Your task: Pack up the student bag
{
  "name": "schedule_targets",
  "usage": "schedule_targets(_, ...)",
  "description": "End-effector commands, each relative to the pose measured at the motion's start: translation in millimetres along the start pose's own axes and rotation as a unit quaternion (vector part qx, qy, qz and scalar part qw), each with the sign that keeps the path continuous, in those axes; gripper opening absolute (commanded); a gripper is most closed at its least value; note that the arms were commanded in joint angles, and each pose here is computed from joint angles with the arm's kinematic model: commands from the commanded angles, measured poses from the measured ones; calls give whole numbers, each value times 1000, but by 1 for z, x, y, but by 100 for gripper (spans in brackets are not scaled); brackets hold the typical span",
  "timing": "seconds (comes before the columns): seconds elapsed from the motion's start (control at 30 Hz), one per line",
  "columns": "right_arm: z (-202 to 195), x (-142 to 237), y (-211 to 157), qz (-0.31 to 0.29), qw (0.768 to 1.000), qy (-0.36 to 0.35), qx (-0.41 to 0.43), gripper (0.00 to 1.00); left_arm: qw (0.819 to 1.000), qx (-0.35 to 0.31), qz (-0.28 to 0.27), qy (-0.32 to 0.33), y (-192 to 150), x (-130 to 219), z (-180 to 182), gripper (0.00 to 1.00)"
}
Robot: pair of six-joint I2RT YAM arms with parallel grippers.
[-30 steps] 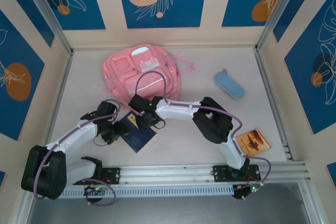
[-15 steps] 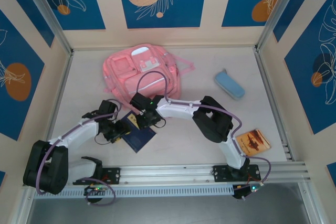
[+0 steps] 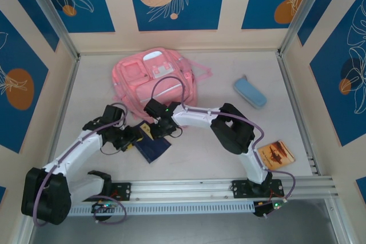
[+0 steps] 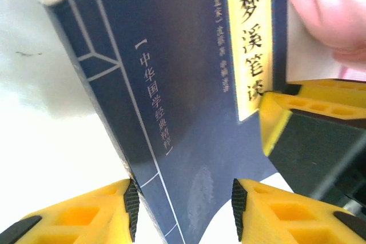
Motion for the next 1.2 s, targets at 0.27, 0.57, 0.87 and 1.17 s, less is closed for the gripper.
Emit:
schedule_targets(0.27, -8, -15, -15, 58, 997, 44, -28, 31, 989, -44, -10, -143, 15, 3, -35, 45)
schedule_targets(0.57, -15, -19, -14, 63, 996, 42, -51, 28, 986, -103, -19, -130, 17, -1, -32, 43)
schedule_targets(0.87, -18, -13, -12, 55, 996, 33, -60, 29, 994, -100, -18, -48, 16, -3, -18, 29)
schedule_targets(1.17, -13, 48, -5, -15, 995, 79, -57, 47, 988, -115, -65, 83, 18, 36, -11, 3)
Point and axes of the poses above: each hand's point on the last joint's axis, 136 mm out from that joint toward the fingers, its own x axis back along the fingers, its own z axis along the line the jaws close on, y = z × x, the point moved 9 cm from there along x, back along the fingers, and after that the axes turned 8 degrees about -x, right-handed, at the moved point
